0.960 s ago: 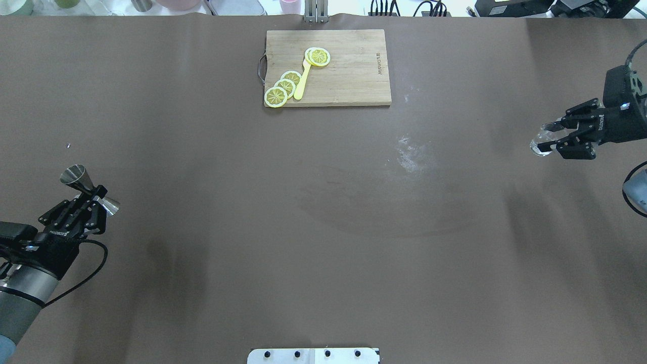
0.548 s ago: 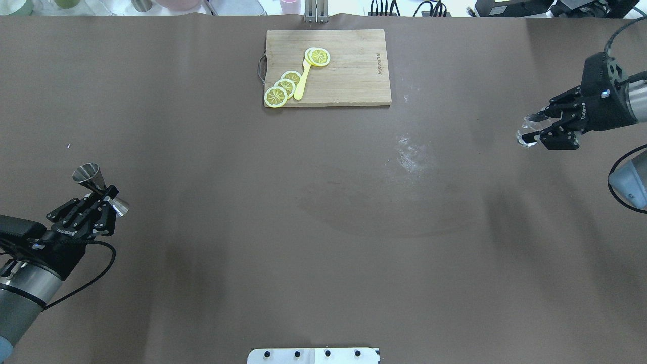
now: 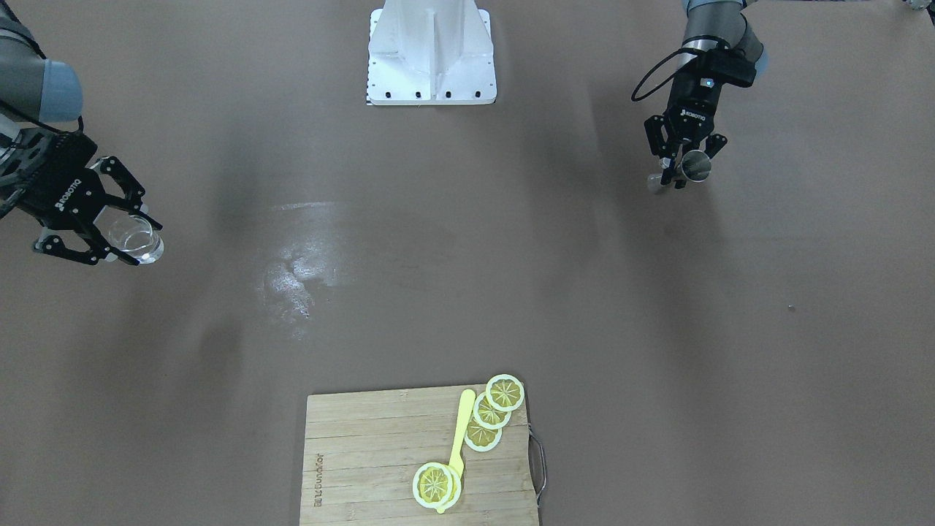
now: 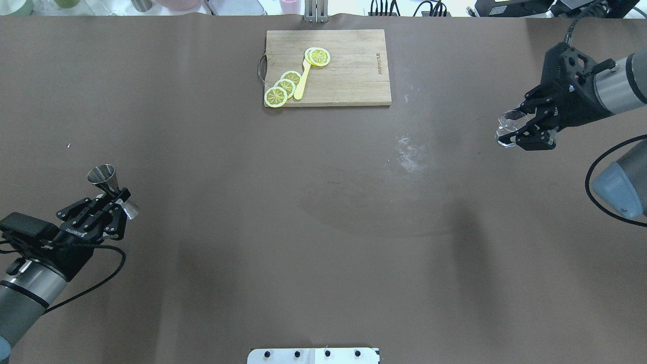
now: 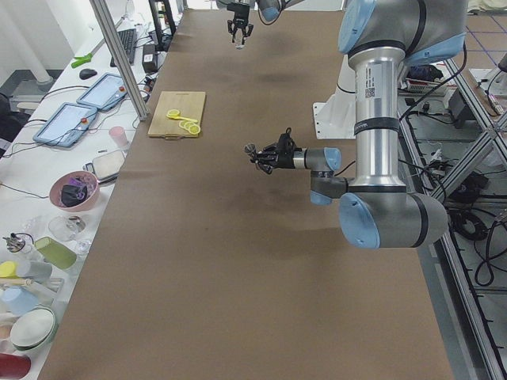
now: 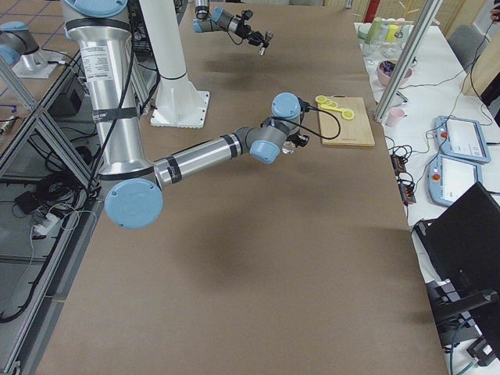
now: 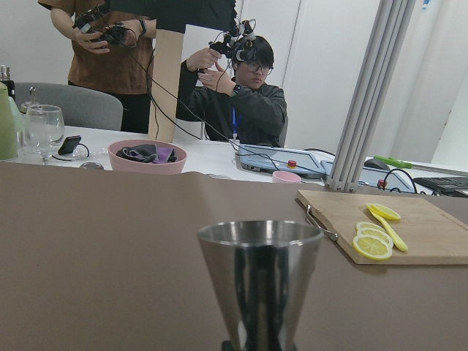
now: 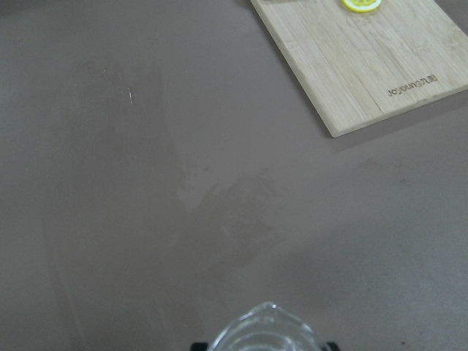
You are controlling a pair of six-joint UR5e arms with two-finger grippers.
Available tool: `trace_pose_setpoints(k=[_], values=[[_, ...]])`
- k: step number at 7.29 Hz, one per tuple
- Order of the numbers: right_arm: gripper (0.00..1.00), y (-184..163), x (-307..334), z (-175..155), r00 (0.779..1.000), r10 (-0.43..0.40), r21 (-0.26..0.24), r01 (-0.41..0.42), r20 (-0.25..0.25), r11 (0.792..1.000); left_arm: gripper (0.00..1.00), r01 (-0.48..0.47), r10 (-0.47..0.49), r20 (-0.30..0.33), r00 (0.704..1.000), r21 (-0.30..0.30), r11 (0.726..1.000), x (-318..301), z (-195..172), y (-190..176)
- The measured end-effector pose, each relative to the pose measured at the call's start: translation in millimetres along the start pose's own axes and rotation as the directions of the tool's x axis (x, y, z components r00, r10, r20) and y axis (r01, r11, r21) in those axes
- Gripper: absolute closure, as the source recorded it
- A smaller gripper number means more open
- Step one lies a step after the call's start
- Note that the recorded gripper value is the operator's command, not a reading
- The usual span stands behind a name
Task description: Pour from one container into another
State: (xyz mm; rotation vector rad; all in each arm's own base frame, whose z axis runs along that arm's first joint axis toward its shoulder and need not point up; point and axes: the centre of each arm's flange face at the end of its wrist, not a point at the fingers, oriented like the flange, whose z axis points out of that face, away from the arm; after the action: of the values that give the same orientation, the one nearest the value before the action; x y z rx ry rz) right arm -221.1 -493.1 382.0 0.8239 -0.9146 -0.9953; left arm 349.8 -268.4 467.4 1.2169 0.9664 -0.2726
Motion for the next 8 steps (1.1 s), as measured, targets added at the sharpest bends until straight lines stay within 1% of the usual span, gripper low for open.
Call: trace_pose_setpoints(k=[1, 2, 4, 6, 7, 8], values=[[1.00, -14.3, -9.7, -1.1, 1.000, 0.010, -0.028, -0.010, 0.003, 1.000, 1.00, -0.039, 0.038, -0.044, 0.998, -0.022, 0.999, 9.4, 4.6, -5.1], [1.00, -24.5, -13.0, -1.8, 1.000, 0.014, -0.042, -0.015, -0.005, 0.999, 1.00, -0.062, 0.058, -0.094, 0.994, -0.041, 0.997, 20.4, 12.1, -10.7], [1.00, -29.3, -12.1, -5.3, 1.000, 0.018, -0.048, -0.019, -0.024, 0.999, 1.00, -0.120, 0.107, -0.196, 0.975, -0.054, 0.991, 40.2, 31.1, -28.2], [1.00, -24.9, -8.1, -5.1, 0.997, 0.023, -0.061, -0.027, -0.068, 0.998, 1.00, -0.221, 0.197, -0.310, 0.930, -0.045, 0.974, 56.1, 54.7, -52.9], [1.00, -23.0, -8.4, -2.9, 0.996, 0.032, -0.075, -0.038, -0.078, 0.996, 1.00, -0.254, 0.221, -0.362, 0.906, -0.045, 0.966, 62.6, 69.0, -64.9], [1.00, -24.1, -14.4, 3.2, 0.997, 0.040, -0.097, -0.047, -0.068, 0.994, 1.00, -0.292, 0.246, -0.411, 0.878, -0.051, 0.955, 68.0, 87.8, -74.9]])
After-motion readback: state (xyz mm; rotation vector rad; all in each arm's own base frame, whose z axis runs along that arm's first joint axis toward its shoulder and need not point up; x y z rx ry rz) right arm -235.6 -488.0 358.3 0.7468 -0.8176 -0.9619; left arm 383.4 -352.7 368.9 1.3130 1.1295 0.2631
